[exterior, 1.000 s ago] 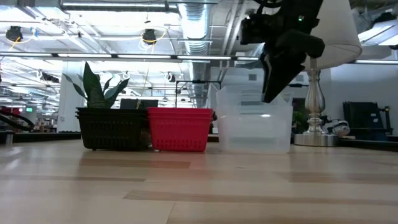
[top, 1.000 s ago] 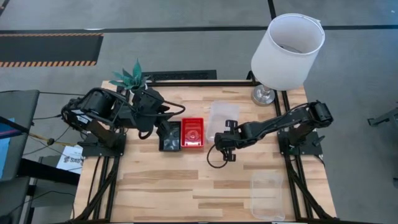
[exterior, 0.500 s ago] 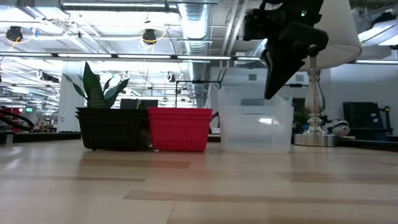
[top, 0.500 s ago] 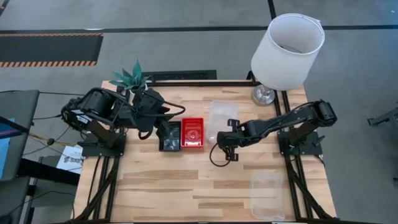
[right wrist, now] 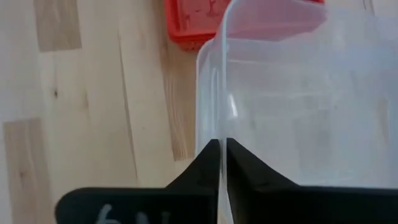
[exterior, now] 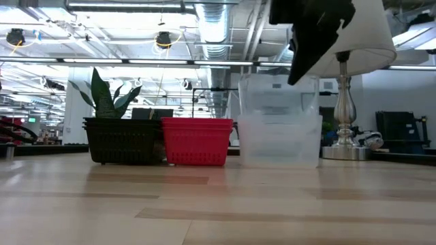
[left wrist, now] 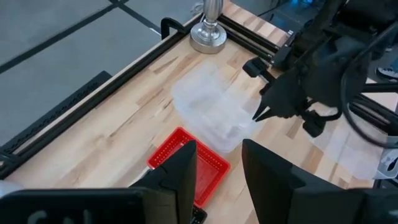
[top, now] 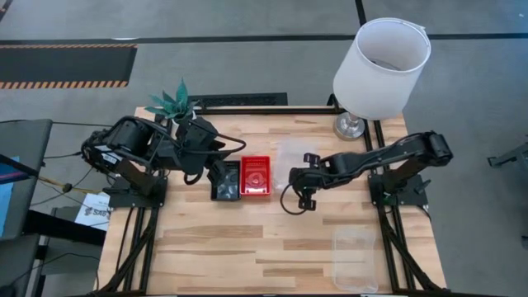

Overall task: Stack baskets by color
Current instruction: Stack the left transparent bin on top of the top transparent bin, then stack the transparent bin on top of the top transparent bin

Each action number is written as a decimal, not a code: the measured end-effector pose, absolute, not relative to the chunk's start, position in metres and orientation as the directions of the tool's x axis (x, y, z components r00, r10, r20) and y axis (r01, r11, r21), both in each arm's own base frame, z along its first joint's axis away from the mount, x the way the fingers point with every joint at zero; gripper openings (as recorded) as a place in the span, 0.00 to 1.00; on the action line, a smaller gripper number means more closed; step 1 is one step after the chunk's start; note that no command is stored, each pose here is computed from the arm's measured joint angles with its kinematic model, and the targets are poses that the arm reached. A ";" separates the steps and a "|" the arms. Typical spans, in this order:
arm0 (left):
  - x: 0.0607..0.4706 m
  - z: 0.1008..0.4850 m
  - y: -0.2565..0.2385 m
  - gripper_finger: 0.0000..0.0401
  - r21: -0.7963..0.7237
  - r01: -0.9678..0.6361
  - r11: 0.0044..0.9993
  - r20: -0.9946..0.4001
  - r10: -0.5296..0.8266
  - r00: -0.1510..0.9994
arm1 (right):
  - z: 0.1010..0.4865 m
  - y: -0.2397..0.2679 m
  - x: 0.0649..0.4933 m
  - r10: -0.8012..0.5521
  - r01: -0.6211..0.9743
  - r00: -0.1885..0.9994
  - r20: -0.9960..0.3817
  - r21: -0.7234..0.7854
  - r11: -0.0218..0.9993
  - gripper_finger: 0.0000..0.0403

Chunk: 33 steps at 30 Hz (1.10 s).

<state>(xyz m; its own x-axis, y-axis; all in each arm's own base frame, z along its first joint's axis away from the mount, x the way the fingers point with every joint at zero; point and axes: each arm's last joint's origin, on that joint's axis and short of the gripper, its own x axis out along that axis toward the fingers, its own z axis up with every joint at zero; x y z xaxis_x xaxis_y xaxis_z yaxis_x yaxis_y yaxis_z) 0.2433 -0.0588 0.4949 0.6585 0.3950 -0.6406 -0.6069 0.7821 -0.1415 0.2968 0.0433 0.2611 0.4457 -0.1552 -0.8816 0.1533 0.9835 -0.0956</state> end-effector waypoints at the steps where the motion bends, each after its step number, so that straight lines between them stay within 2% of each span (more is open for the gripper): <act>1: 0.243 0.495 -0.059 0.28 -0.141 -0.608 0.782 -0.640 0.396 0.658 | 0.260 0.043 0.298 -0.156 0.153 0.444 -0.882 -0.097 0.983 0.09; 9: 0.244 0.495 -0.059 0.28 -0.150 -0.622 0.768 -0.634 0.408 0.657 | 0.248 0.043 0.304 -0.146 0.171 0.401 -0.904 -0.083 0.982 0.20; 12: 0.248 0.493 -0.058 0.28 -0.136 -0.634 0.761 -0.634 0.425 0.646 | 0.253 0.040 0.300 -0.152 0.199 0.379 -0.913 -0.080 0.977 0.30; 17: 0.261 0.485 -0.059 0.28 -0.115 -0.622 0.774 -0.640 0.421 0.643 | 0.289 0.041 0.288 -0.143 0.277 0.398 -0.906 -0.030 0.960 0.52; 20: 0.275 0.473 -0.060 0.28 -0.079 -0.607 0.791 -0.656 0.417 0.629 | 0.308 0.050 0.268 -0.115 0.350 0.410 -0.905 0.040 0.936 0.61; 26: 0.289 0.460 -0.061 0.28 -0.021 -0.524 0.851 -0.684 0.370 0.628 | 0.315 0.091 0.218 -0.003 0.465 0.304 -0.953 0.145 0.874 0.64; 33: 0.295 0.456 -0.063 0.28 -0.006 -0.442 0.897 -0.693 0.315 0.648 | 0.296 0.159 0.182 0.054 0.539 0.207 -0.977 0.160 0.827 0.64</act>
<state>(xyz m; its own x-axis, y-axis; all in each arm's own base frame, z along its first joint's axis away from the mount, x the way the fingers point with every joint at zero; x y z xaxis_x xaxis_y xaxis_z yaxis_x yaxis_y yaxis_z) 0.2946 -0.0629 0.4562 0.6481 0.3153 -0.6932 -0.4424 0.8968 -0.0056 0.1823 0.1593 0.2963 0.2074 0.0535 -0.9768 0.5392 0.8269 0.1598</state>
